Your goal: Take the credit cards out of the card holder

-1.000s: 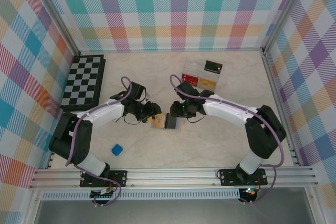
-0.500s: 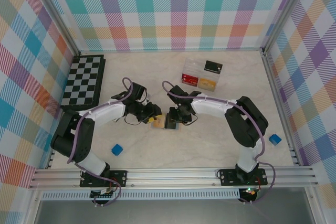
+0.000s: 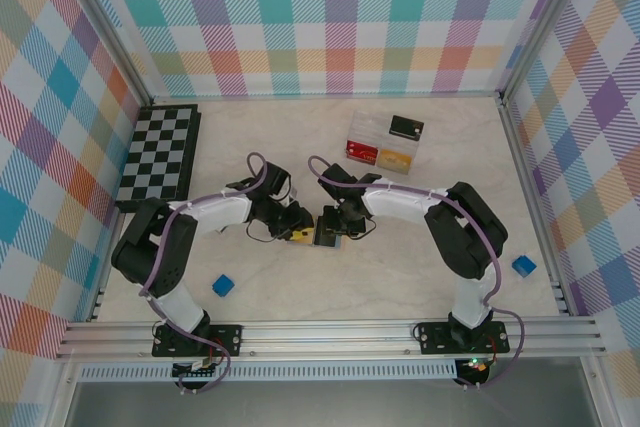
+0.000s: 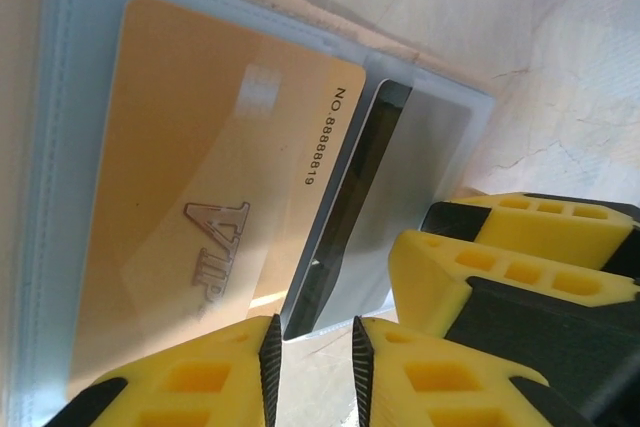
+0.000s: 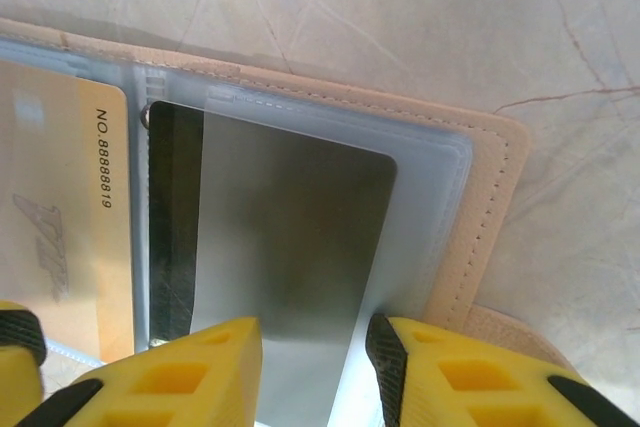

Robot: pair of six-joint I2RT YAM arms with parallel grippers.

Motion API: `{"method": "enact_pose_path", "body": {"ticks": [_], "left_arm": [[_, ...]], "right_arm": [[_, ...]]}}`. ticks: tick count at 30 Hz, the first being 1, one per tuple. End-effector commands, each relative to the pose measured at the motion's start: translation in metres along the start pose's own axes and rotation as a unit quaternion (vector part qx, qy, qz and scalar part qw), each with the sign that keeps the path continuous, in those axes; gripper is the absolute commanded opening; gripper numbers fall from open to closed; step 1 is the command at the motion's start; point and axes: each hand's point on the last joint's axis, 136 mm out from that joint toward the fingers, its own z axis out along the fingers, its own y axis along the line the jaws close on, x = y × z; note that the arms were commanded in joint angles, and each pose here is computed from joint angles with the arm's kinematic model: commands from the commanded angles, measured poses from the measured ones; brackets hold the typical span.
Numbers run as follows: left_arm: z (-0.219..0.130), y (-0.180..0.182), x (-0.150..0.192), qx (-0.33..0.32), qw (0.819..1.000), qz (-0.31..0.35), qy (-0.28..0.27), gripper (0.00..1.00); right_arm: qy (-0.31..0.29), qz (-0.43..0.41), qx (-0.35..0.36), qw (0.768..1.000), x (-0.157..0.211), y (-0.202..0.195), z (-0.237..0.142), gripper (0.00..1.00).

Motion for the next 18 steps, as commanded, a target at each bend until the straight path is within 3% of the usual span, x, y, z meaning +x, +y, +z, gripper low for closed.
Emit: {"method": "enact_pose_path", "body": {"ticks": [1, 18], "left_arm": [[0.004, -0.017, -0.004, 0.024, 1.0, 0.015, -0.001, 0.27], [0.018, -0.008, 0.002, 0.023, 0.999, 0.023, 0.011, 0.27]], "right_arm": [[0.03, 0.016, 0.029, 0.999, 0.014, -0.019, 0.017, 0.37], [0.036, 0.025, 0.036, 0.998, 0.015, -0.027, 0.019, 0.34]]}}
